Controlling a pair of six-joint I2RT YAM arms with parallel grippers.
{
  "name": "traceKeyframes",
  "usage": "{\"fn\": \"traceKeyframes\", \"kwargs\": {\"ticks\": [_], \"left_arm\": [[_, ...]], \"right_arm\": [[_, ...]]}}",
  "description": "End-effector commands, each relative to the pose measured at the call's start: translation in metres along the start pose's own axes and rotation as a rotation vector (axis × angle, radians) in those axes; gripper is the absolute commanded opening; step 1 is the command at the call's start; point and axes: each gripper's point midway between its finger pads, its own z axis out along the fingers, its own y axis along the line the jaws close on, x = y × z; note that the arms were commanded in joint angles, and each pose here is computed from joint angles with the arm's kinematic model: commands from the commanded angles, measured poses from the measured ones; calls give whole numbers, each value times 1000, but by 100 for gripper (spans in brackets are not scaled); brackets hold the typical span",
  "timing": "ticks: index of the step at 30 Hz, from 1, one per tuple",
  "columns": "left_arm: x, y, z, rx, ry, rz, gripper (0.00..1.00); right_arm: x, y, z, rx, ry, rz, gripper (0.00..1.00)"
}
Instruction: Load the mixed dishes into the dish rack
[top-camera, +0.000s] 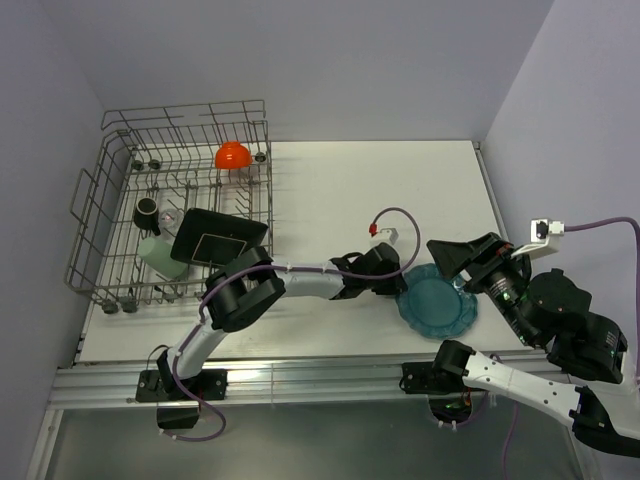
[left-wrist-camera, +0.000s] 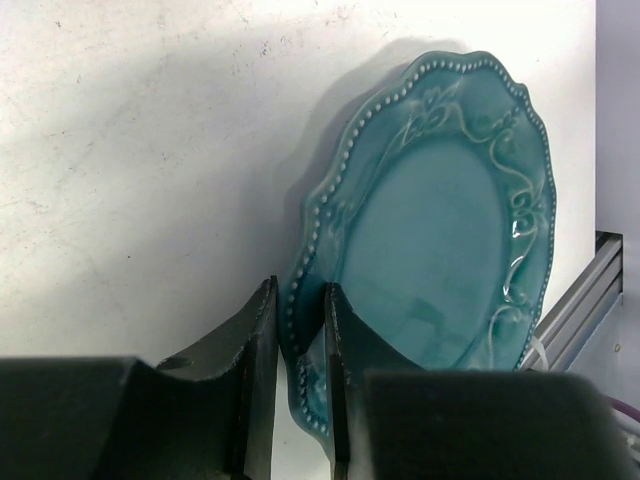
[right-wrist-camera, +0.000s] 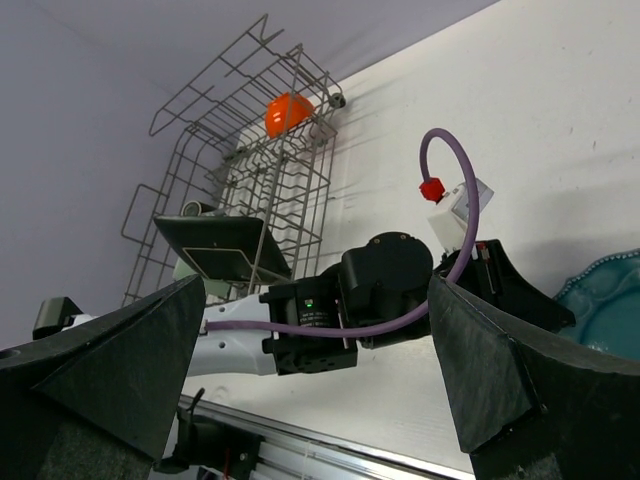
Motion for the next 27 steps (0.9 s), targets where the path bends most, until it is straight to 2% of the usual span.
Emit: {"fn": "traceKeyframes", "kwargs": {"ticks": [1, 6, 10, 12, 13, 20, 27], "left_arm": [[21, 44, 1, -129, 40, 61, 0], [20, 56, -16, -156, 31, 87, 0], [0, 47, -49, -143, -28, 133, 0], [0, 59, -63, -186, -34, 155, 0], [-11, 51, -76, -172, -63, 167, 0], [-24, 62, -128, -222, -104, 220, 0], [-34, 60, -149, -244, -114, 251, 0]], "right_arm": [[-6, -5, -3, 18, -18, 10, 100], [7, -6, 4, 42, 27, -53, 100], [32, -14, 15, 95, 114, -171, 100], [46, -18, 22, 120, 151, -212, 100], [52, -18, 24, 113, 169, -221, 100], [87, -27, 32, 98, 223, -196, 100], [175, -46, 42, 111, 456, -202, 100]]}}
